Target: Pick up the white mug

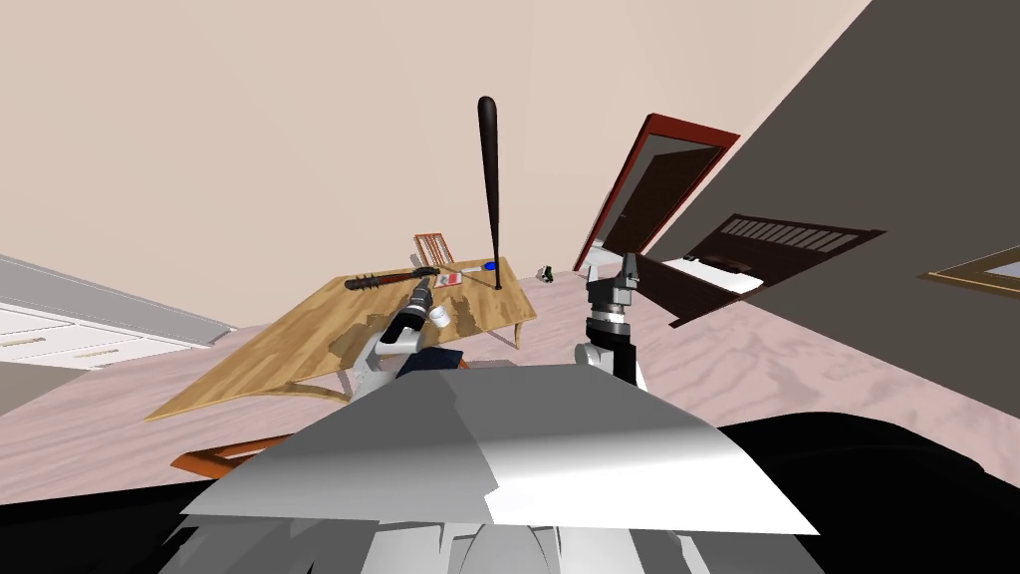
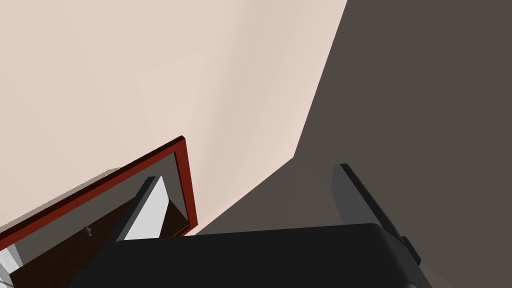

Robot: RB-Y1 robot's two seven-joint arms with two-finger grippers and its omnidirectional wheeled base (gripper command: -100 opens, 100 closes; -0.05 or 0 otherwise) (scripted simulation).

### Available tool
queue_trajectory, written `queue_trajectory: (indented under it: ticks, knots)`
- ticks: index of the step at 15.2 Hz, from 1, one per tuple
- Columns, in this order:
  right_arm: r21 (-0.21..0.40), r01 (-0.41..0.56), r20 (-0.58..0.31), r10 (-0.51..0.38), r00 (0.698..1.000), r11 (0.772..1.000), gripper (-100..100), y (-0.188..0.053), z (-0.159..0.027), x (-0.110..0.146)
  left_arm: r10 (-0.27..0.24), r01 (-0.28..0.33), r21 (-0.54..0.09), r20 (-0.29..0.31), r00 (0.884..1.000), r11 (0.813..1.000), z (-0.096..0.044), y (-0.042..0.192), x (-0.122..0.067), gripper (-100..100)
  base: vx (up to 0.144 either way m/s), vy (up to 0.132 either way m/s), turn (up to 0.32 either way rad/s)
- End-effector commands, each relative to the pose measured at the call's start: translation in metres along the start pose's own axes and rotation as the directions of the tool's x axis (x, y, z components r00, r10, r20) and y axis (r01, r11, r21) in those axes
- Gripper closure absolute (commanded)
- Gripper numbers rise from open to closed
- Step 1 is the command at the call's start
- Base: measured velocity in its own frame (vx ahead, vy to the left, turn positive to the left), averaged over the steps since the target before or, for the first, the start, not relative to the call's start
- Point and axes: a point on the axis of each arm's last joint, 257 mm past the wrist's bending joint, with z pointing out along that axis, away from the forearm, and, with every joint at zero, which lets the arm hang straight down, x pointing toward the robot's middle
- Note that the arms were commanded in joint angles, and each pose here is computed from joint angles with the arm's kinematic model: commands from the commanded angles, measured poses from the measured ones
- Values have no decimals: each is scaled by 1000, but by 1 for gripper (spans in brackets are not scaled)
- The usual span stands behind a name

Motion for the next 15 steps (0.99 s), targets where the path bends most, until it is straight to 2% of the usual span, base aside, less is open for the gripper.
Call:
queue_trajectory:
  ticks: [1,2,3,5,6,9,10,13,14,15]
  knots:
    - [0,0,0,0,1000,1000,0,0,0,0,2,-2,-52,6,1000,999,1,14,-2,-100,-11,12,-29]
    - [0,0,0,0,1000,1000,0,0,0,0,2,-2,-57,6,1000,998,1,15,-2,-100,-6,8,12]
    - [0,0,0,0,1000,1000,0,0,0,0,9,-7,-106,18,1000,994,8,30,-10,-100,-10,9,-70]
    - [0,0,0,0,1000,1000,0,0,0,0,9,-6,-141,20,1000,990,6,39,-11,-100,-10,12,-54]
    - [0,0,0,0,1000,1000,0,0,0,0,15,-9,-178,31,999,984,13,50,-20,-100,-11,11,-81]
    - [0,0,0,0,1000,1000,0,0,0,0,15,-7,-225,33,999,974,10,63,-20,-100,-9,13,-29]
    - [0,0,0,0,1000,1000,0,0,0,0,19,-7,-264,45,999,965,15,75,-29,-100,-10,7,-56]
    - [0,0,0,0,1000,1000,0,0,0,0,20,-5,-307,46,999,952,12,86,-30,-100,-7,9,-43]
    - [0,0,0,0,1000,1000,0,0,0,0,22,-1,-349,58,998,937,15,99,-38,-100,-5,7,-61]
    - [0,0,0,0,1000,1000,0,0,0,0,23,0,-365,58,998,931,14,103,-38,-100,-7,12,-88]
